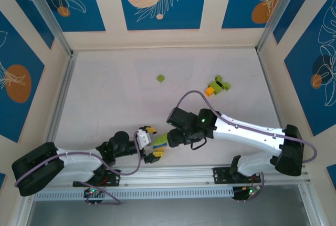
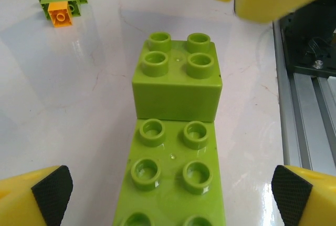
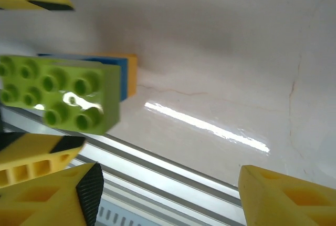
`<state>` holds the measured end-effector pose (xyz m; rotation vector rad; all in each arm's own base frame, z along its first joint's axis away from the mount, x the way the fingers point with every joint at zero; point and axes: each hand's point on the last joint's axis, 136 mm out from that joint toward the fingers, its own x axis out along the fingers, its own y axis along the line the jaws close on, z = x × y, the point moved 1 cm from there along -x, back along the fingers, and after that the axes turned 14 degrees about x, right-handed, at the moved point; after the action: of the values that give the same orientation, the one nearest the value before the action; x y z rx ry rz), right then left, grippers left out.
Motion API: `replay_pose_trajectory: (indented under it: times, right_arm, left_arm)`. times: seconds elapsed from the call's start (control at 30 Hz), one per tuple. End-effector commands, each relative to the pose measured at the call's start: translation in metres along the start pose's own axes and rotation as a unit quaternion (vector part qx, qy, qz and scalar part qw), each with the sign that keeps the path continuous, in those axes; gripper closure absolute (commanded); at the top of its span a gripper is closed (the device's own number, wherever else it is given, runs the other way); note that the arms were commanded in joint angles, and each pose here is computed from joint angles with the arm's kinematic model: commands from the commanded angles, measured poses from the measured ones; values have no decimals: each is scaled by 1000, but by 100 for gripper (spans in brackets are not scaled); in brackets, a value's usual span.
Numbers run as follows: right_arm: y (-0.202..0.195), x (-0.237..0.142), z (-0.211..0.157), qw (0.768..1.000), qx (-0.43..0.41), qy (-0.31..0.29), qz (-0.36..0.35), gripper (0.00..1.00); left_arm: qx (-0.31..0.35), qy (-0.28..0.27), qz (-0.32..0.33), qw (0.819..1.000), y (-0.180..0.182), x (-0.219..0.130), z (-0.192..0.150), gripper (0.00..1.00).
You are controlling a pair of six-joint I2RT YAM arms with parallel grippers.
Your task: Assemble a carrot with lego
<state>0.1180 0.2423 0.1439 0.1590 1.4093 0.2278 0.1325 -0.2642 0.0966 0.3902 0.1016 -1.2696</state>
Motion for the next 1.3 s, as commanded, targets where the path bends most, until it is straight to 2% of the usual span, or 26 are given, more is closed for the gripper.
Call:
replay_pose_trajectory:
  times: [0.0, 0.33, 0.7, 1.27]
  right_arm:
    - [-7, 6, -13, 999, 18, 27, -4, 31]
    - [0, 26, -7, 999, 12, 33, -16, 31]
    - [-9, 27, 9, 999, 32, 22, -27, 33]
    - [-12, 39, 36, 998, 29, 17, -50, 33]
  left_arm:
    - [5, -16, 3, 1000, 4, -1, 11, 0]
    - [6, -15, 4, 1000, 5, -1, 13, 0]
    - [4, -13, -24, 1000, -2, 4, 13, 0]
    - [5, -15, -24, 1000, -2, 4, 14, 0]
